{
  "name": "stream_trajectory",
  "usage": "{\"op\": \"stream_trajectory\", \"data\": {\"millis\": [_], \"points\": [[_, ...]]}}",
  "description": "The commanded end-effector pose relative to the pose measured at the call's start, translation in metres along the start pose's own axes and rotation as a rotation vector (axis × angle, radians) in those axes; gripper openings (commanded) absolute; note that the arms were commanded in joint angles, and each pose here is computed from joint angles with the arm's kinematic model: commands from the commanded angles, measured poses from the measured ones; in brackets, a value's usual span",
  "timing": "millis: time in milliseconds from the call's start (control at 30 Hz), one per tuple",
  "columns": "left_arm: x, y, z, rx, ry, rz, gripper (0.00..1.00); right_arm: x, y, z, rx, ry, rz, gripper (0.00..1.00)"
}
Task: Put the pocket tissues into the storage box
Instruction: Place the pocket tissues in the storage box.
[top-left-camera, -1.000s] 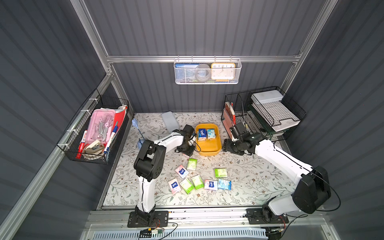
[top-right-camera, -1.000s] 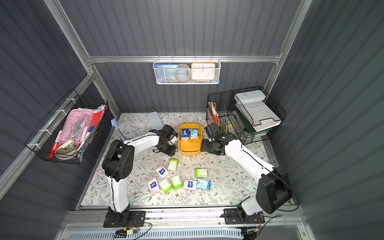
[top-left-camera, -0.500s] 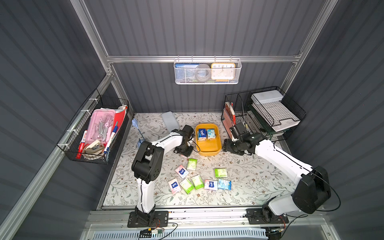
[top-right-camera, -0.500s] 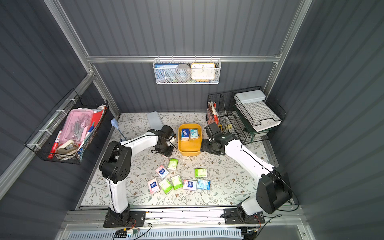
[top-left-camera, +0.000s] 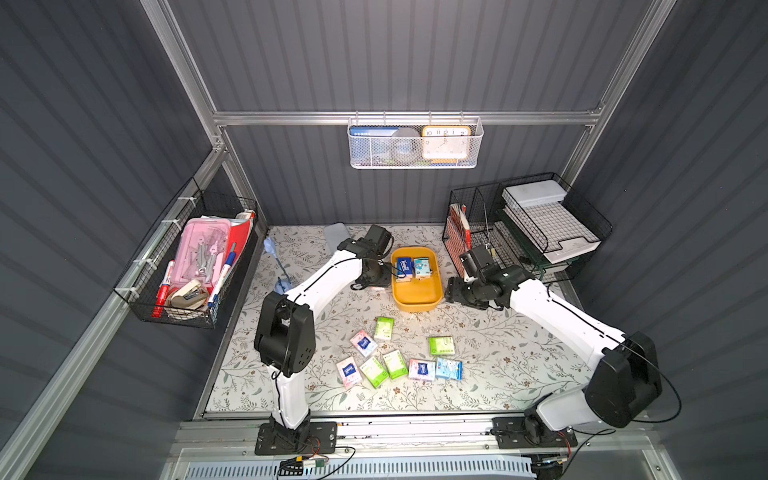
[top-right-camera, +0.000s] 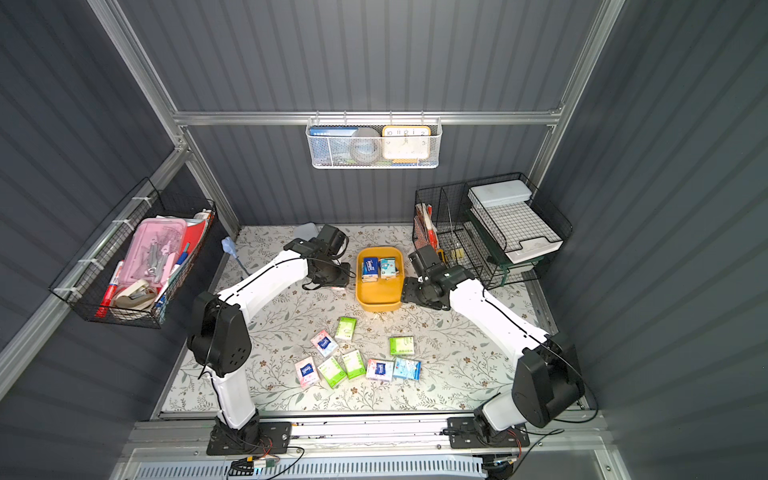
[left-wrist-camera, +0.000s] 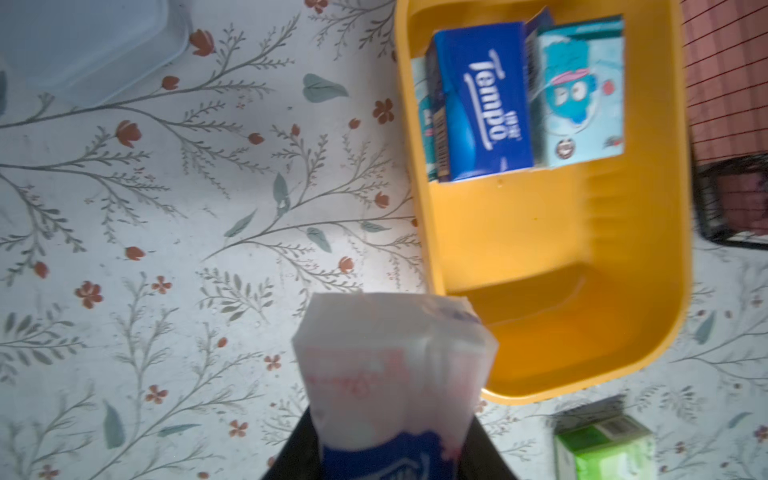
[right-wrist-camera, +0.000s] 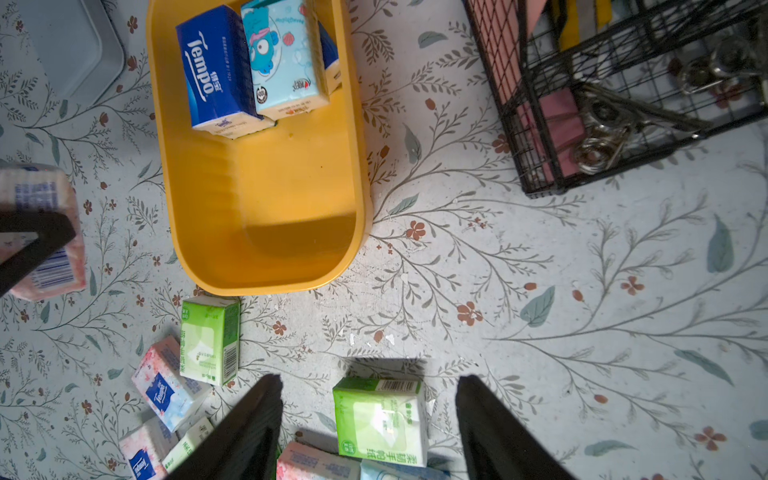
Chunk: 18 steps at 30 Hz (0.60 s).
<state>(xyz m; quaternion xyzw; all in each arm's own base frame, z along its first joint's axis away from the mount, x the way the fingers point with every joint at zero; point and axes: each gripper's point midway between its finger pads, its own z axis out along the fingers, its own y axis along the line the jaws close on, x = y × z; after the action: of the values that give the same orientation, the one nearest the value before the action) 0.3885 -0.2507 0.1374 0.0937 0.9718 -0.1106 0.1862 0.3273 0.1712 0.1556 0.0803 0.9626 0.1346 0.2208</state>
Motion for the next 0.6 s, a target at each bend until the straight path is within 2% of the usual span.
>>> {"op": "stream_trajectory", "data": {"millis": [0, 300, 567], "points": [[-0.006, -0.03, -0.006, 0.075, -0.034, -0.097, 0.38, -0.008, 0.005, -0.007, -0.014, -0.038, -0.006, 0.7], [-0.003, -0.071, 0.031, 0.062, -0.001, -0.068, 0.39, -0.001, -0.003, -0.005, -0.001, -0.033, 0.001, 0.71], [0.003, -0.058, 0.068, -0.033, 0.022, -0.077, 0.39, 0.002, -0.009, -0.007, 0.013, -0.037, 0.002, 0.71]]}}
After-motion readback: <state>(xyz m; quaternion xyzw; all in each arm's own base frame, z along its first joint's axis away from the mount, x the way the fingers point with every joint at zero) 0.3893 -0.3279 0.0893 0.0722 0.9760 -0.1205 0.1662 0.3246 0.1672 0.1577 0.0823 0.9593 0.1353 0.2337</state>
